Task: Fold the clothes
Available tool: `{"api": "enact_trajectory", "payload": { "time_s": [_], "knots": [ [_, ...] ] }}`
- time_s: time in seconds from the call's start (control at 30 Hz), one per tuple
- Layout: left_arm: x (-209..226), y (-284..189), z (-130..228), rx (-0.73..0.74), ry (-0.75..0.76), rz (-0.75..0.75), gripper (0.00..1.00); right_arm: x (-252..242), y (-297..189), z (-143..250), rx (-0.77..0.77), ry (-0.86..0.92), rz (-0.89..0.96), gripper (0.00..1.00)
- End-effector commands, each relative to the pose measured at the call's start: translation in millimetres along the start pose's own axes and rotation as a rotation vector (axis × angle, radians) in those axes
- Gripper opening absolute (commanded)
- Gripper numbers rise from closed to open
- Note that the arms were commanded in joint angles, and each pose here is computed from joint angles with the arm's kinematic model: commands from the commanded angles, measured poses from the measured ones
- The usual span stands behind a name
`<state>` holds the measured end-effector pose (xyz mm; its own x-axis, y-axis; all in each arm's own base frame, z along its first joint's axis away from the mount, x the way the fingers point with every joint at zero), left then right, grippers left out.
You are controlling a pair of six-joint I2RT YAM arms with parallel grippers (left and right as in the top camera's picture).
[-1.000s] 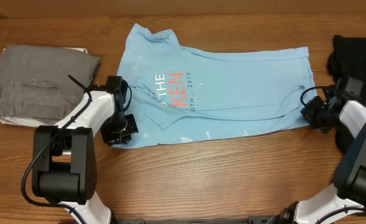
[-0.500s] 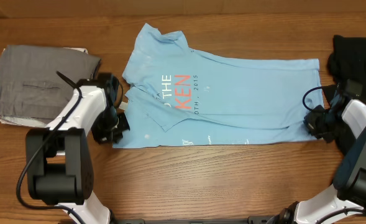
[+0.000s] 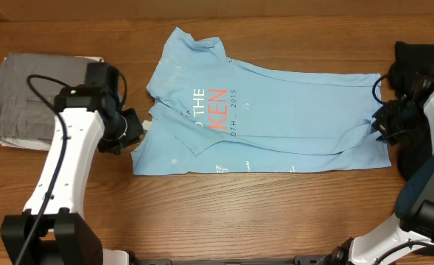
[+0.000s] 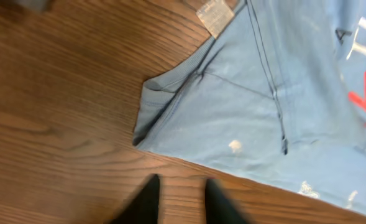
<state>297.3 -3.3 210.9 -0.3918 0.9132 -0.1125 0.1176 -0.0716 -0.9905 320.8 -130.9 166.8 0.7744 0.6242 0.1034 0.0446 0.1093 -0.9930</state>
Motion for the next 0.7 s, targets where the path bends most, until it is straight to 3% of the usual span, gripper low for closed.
{"api": "enact_trajectory", "payload": {
  "time_s": [0.0,0.07,0.1,0.17,0.67],
  "knots": [
    [1.5,-6.7,-0.6,-0.021,-0.005,0.002,0.35,-1.1,-2.5,-2.3,-0.032,0.001,0.015,0.19],
    [2.0,-5.3,0.3,-0.016,-0.006,0.001,0.43,-4.1,2.3,-4.1,-0.052,0.012,0.04,0.09],
    [2.3,-4.4,0.8,-0.012,-0.006,-0.001,0.63,-5.1,6.1,-4.6,-0.061,0.021,0.045,0.04],
    [1.9,-4.1,1.0,-0.012,-0.005,-0.001,1.0,-6.7,13.5,-5.1,-0.073,0.026,0.05,0.04],
    [1.8,-4.1,1.1,-0.012,-0.004,-0.001,1.0,-14.0,62.2,-4.3,-0.151,0.042,0.011,0.04]
  ]
}}
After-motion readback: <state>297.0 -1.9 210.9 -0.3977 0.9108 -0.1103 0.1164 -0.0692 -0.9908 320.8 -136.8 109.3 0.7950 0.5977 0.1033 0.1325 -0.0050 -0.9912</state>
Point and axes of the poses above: each gripper's point midway between its finger pads, its own y axis out along the fingers, its own x axis along the line the jaws close on, z = x × y, the point moved 9 cm from there along -y, back along the fingers, and after that the axes turned 2 degrees about y, right-handed, at the moved point
